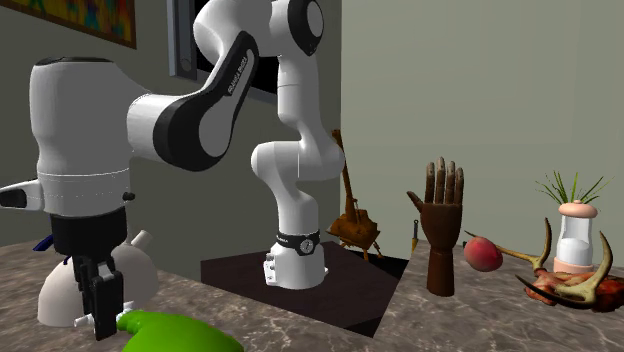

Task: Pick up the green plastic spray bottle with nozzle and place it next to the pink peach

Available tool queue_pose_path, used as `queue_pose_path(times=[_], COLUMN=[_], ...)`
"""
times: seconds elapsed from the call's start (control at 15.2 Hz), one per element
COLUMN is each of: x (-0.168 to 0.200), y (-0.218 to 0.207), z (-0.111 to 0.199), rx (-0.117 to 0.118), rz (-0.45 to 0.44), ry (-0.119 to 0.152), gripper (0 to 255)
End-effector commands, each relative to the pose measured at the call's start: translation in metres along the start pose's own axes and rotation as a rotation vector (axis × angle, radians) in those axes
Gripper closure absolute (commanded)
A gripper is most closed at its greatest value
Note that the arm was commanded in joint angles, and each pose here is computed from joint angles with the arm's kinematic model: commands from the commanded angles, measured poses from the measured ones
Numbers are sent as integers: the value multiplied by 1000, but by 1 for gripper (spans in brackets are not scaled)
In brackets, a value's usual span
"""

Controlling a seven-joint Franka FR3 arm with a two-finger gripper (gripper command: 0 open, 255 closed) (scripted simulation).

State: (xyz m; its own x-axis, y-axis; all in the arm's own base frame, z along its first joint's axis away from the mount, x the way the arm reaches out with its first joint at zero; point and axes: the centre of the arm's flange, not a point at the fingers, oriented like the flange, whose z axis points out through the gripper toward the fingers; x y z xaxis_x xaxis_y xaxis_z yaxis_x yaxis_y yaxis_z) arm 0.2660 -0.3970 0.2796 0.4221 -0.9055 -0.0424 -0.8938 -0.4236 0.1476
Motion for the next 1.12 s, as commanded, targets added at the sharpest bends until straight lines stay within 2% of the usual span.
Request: queue_pose_path(times=[0.0, 1.06], x=[-1, -4], y=[2, 15], z=[-11, -94], rx=[0, 0], rz=[0, 0], ry=[0, 0], gripper=[255, 255])
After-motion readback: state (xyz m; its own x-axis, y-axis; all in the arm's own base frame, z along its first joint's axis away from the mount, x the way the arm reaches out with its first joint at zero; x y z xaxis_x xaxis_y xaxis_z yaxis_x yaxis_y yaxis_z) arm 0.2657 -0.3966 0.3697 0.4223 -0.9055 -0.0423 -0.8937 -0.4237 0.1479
